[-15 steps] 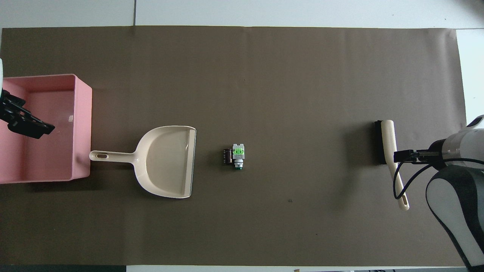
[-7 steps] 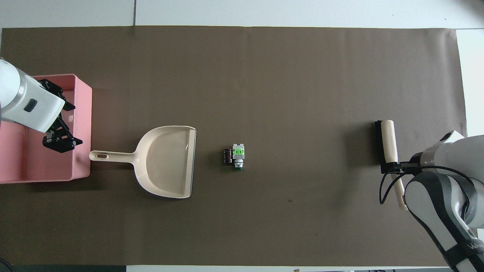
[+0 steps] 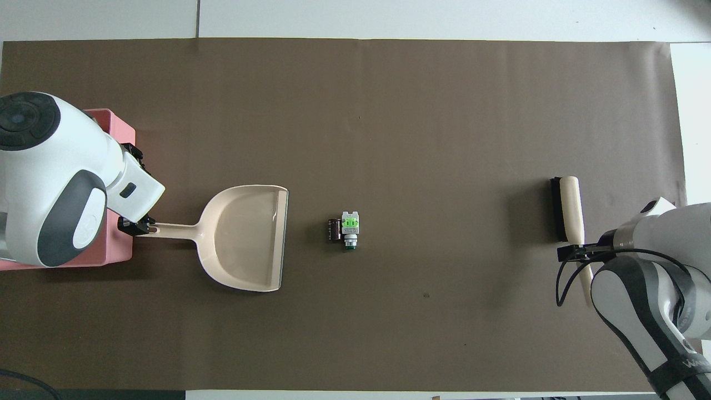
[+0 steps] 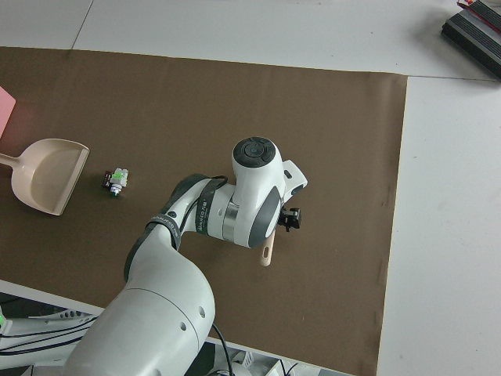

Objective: Clean e-waste and dump in bin
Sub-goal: 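Grasp the brush handle with the right gripper while the left gripper grasps the dustpan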

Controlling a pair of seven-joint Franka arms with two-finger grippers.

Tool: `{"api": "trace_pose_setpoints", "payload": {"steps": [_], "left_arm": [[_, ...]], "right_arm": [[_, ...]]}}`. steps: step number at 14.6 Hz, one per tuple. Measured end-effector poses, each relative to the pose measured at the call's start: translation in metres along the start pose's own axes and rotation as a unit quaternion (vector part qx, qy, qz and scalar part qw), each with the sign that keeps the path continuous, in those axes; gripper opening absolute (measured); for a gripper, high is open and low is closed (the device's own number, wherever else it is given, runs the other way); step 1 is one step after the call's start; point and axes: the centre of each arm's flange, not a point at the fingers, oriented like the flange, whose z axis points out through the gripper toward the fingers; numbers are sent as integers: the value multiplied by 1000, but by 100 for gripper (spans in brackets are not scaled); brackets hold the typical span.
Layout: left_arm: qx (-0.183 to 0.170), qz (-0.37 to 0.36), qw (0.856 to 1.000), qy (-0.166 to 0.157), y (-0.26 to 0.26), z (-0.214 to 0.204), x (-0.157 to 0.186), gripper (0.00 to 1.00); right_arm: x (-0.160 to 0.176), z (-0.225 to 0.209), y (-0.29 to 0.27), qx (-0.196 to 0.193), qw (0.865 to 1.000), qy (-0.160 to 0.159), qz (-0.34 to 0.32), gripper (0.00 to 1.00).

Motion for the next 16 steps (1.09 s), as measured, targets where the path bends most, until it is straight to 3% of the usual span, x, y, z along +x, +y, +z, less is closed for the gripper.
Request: {"api": "trace_pose_setpoints", "payload": {"steps": [3,8,9,10,12,14,16], "left_arm": [[2,23,1000,-17,11,23,12,93],[15,51,998,-32,27,52,21,93],[11,52,998,-34,32,58,20,93],[12,53,998,-35,37,64,20,93],[18,51,998,-37,47,72,18,93],[23,51,998,-42,56,77,16,90],[29,48,998,-41,59,77,16,90]], "right_arm": [[0,0,0,0,1000,0,0,75],[0,-1,-1,0,1000,1,-1,70],[0,-1,-1,0,1000,1,-2,64],[0,-1,-1,0,1000,1,-2,52],[-1,0,-1,0,1000,0,-2,49],[-1,0,-1,0,1000,0,-2,28],[0,-2,-2,0,1000,-1,-3,25]]}}
